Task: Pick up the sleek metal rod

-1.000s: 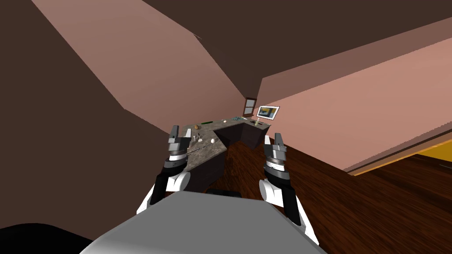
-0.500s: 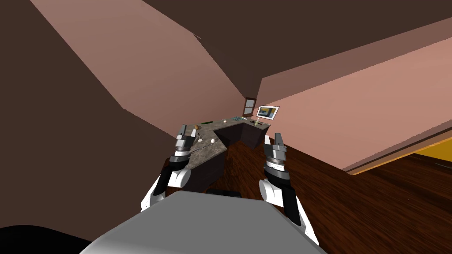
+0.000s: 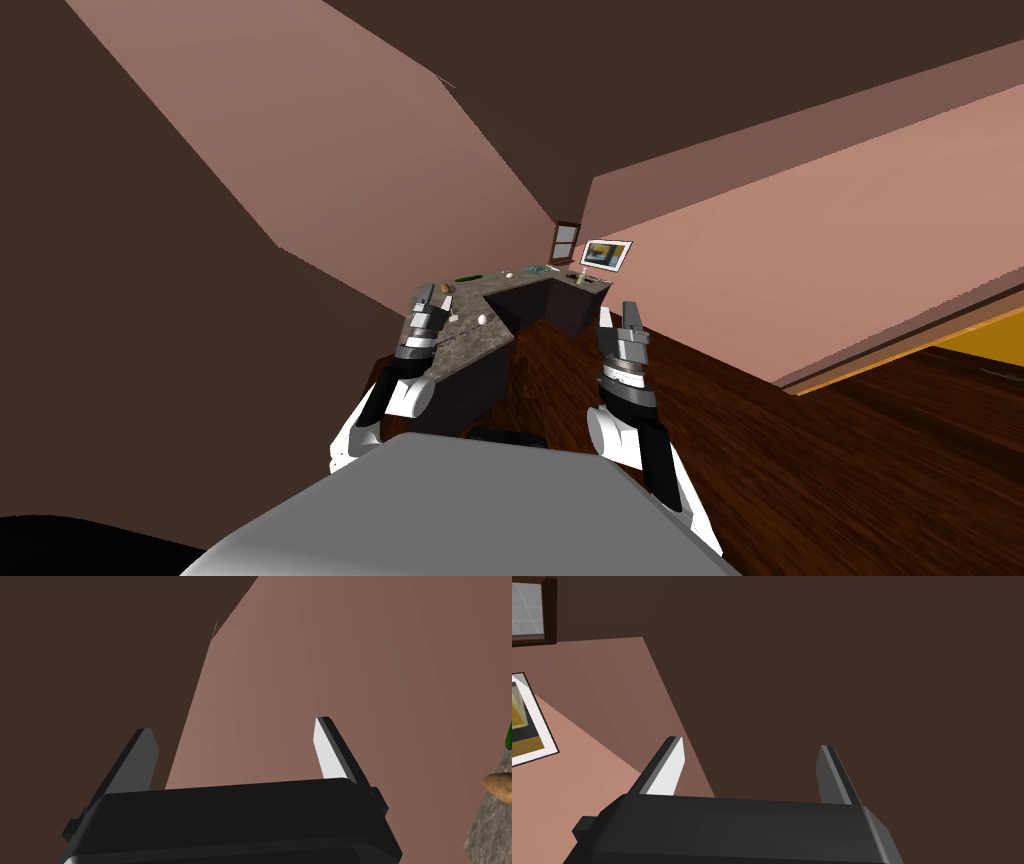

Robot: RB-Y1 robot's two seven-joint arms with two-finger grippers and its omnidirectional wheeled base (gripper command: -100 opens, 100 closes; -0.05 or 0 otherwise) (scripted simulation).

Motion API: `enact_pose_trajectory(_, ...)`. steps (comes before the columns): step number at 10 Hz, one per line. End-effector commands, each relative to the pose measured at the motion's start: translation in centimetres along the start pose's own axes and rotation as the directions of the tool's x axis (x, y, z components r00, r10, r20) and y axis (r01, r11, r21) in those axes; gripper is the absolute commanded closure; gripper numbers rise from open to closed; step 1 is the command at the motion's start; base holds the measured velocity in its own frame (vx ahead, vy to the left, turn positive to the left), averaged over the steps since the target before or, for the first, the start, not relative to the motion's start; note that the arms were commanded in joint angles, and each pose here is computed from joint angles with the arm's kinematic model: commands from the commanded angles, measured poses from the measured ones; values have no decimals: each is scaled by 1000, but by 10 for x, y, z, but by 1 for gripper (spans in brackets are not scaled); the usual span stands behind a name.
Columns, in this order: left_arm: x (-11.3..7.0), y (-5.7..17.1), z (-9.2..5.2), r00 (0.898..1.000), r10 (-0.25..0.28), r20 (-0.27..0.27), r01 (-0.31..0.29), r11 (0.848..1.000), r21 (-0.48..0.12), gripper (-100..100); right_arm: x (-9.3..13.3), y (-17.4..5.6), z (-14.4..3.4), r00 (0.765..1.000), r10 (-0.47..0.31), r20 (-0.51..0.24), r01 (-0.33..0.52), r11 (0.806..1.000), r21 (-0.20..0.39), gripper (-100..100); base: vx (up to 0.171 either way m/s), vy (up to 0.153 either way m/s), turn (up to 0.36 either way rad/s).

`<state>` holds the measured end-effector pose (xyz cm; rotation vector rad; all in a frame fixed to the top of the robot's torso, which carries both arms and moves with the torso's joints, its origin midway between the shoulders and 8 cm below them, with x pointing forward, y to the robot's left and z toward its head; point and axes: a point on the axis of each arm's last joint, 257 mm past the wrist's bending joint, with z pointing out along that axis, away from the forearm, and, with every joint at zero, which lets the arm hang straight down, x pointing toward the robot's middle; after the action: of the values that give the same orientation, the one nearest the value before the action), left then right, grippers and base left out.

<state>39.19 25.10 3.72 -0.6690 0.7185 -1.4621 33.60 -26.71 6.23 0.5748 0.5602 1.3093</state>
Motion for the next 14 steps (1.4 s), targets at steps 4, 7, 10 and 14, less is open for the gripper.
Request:
enact_pose_trajectory(4, 5, 33, 8, 998, -61, -14, 59, 993, -104, -100, 0, 0, 0, 1000, 0, 0, 0, 1000, 0, 0, -2, 6, -7)
enact_pose_trajectory(7, 9, 58, 15, 992, -121, -19, 116, 977, -179, -100, 0, 0, 0, 1000, 0, 0, 0, 1000, 0, 0, -3, 7, -9)
enact_pose_trajectory(10, 11, 81, 16, 989, -150, -13, 142, 955, -259, -100, 0, 0, 0, 1000, 0, 0, 0, 1000, 0, 0, -2, 7, -8)
enact_pose_trajectory(14, 15, 112, 20, 978, -206, 1, 193, 915, -355, -100, 0, 0, 0, 1000, 0, 0, 0, 1000, 0, 0, -2, 5, -7)
